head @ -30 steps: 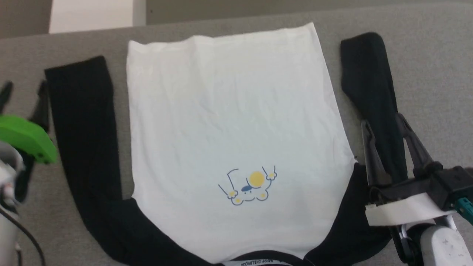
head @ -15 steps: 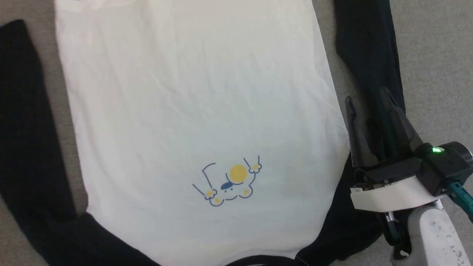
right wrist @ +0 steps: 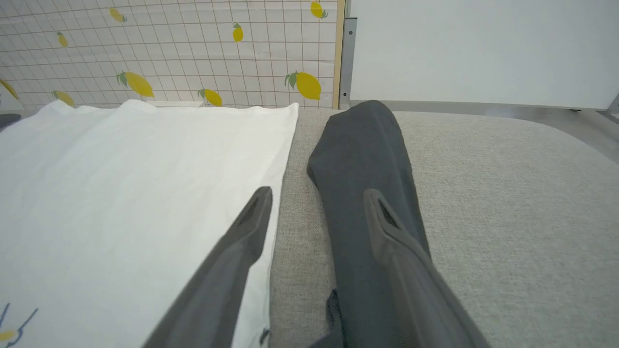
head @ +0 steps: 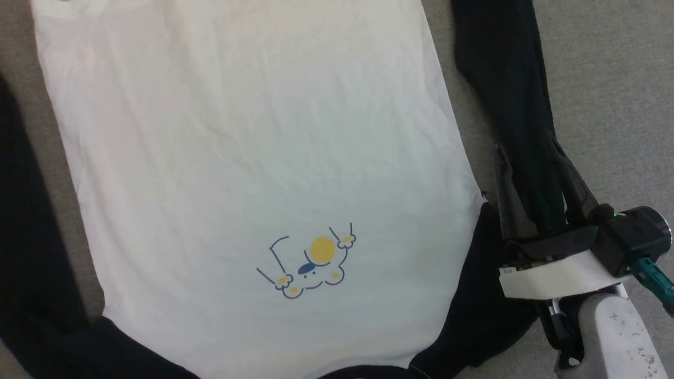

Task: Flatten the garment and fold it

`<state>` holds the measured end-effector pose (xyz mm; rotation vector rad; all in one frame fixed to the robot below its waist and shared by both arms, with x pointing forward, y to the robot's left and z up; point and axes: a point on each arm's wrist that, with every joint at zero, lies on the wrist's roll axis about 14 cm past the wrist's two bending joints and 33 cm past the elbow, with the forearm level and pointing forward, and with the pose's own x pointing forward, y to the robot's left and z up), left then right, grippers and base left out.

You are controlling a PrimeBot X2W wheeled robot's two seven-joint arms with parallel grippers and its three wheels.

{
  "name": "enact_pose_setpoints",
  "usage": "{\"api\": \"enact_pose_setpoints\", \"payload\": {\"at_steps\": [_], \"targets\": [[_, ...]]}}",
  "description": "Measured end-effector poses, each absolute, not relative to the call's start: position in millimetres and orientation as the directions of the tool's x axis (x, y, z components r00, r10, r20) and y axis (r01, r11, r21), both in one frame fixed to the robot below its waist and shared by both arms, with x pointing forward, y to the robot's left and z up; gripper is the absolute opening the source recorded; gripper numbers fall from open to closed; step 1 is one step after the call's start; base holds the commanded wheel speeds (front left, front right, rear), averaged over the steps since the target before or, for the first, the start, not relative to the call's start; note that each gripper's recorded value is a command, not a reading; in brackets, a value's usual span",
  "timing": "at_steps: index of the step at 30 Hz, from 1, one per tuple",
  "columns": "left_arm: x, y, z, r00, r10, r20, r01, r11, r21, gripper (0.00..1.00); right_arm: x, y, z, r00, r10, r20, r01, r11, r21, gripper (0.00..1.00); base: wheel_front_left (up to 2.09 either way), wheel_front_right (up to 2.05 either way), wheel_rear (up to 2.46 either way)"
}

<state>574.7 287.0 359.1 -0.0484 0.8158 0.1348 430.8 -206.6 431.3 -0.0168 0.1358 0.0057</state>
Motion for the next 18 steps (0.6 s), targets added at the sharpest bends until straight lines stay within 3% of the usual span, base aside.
{"api": "enact_pose_setpoints", "payload": {"at_steps": [10,18], "targets": [[544.7,316.3,433.6,0.864,0.190,-0.466,-0.206,0.978,0.016,0.00,412.8,-206.8,463.3,0.996,-0.004,-0.084,0.004,1.000,-0.001,1.00,0.00,0.00,0.00],[486.4,364.9,514.3,0.904,0.293,-0.312,-0.294,0.955,0.045,0.00,385.7,-203.1,490.3,0.999,-0.001,-0.045,0.001,1.000,0.016,1.00,0.00,0.00,0.00]]}}
